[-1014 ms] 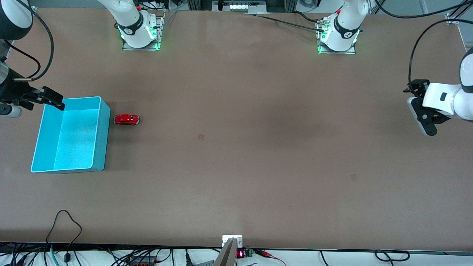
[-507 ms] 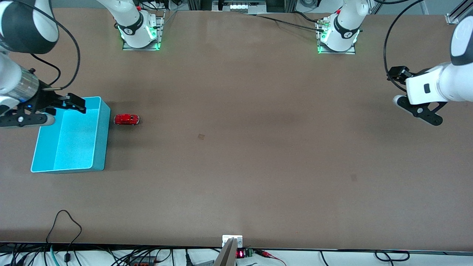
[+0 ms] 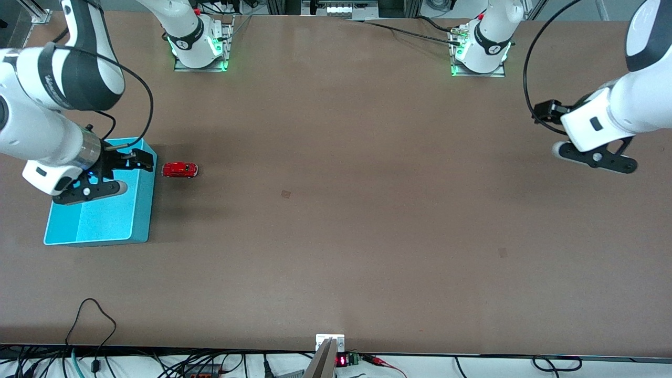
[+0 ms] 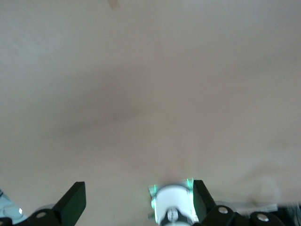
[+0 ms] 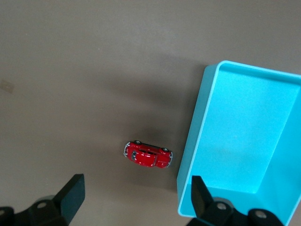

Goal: Wind red beetle toy and store in blue box
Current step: 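Move the right gripper toward the red car while the left gripper withdraws, then grasp the red car with the right gripper and lift it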

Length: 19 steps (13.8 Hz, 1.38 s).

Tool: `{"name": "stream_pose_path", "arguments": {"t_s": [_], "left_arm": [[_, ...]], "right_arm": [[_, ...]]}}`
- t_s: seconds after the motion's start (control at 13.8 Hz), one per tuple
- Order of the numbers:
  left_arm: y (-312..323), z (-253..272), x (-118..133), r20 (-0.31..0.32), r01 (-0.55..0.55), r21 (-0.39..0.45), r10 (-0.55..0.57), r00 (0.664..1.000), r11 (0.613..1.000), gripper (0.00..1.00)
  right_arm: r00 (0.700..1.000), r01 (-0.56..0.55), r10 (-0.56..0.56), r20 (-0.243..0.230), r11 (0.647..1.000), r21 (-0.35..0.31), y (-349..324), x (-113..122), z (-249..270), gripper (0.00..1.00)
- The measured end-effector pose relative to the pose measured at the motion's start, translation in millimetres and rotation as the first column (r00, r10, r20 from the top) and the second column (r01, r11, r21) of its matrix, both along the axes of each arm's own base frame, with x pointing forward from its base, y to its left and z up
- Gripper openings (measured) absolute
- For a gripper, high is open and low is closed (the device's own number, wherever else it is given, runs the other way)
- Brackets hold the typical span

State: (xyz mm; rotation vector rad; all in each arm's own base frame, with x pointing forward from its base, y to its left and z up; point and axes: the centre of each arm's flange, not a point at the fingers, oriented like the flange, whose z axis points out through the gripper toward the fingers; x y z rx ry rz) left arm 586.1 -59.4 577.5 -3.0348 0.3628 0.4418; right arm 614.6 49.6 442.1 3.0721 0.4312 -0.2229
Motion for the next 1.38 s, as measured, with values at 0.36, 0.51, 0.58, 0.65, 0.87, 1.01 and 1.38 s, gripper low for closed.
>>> {"name": "stream_pose_path", "arguments": {"t_s": [0.36, 0.51, 0.58, 0.65, 0.87, 1.01, 1.38], "left_arm": [[38.8, 2.5, -6.0, 0.227, -0.084, -0.066, 0.097, 0.969, 0.994, 1.0], [54.0, -0.4, -16.7, 0.256, -0.111, -0.074, 0.127, 0.958, 0.991, 1.0], [56.6, 1.0, -23.2, 0.262, -0.118, -0.077, 0.134, 0.956, 0.99, 1.0], [55.8, 3.5, -29.1, 0.264, -0.131, -0.078, 0.147, 0.953, 0.988, 1.0], [45.1, 5.5, -38.8, 0.248, -0.166, -0.074, 0.179, 0.952, 0.983, 1.0], [39.8, 4.6, -38.8, 0.245, -0.168, -0.073, 0.181, 0.953, 0.983, 1.0], [39.6, 4.6, -38.8, 0.245, -0.169, -0.073, 0.182, 0.952, 0.983, 1.0]], "right_arm": [[0.979, -0.202, 0.202, -0.014, 0.979, 0.028, -4.8, 2.0, -61.9, 1.0], [0.937, -0.346, 0.347, -0.027, 0.937, 0.056, -12.4, -10.5, -93.4, 1.0], [0.9, -0.43, 0.434, -0.044, 0.899, 0.081, -17.1, -18.4, -107.9, 1.0], [0.869, -0.485, 0.492, -0.06, 0.869, 0.104, -20.8, -25.7, -119.7, 1.0], [0.768, -0.618, 0.635, -0.078, 0.768, 0.167, -28.0, -46.5, -139.0, 1.0], [0.679, -0.709, 0.731, -0.062, 0.676, 0.2, -30.3, -58.9, -146.8, 1.0], [0.503, -0.846, 0.864, 0.006, 0.491, 0.207, -28.0, -81.2, -180.0, 1.0]]}}
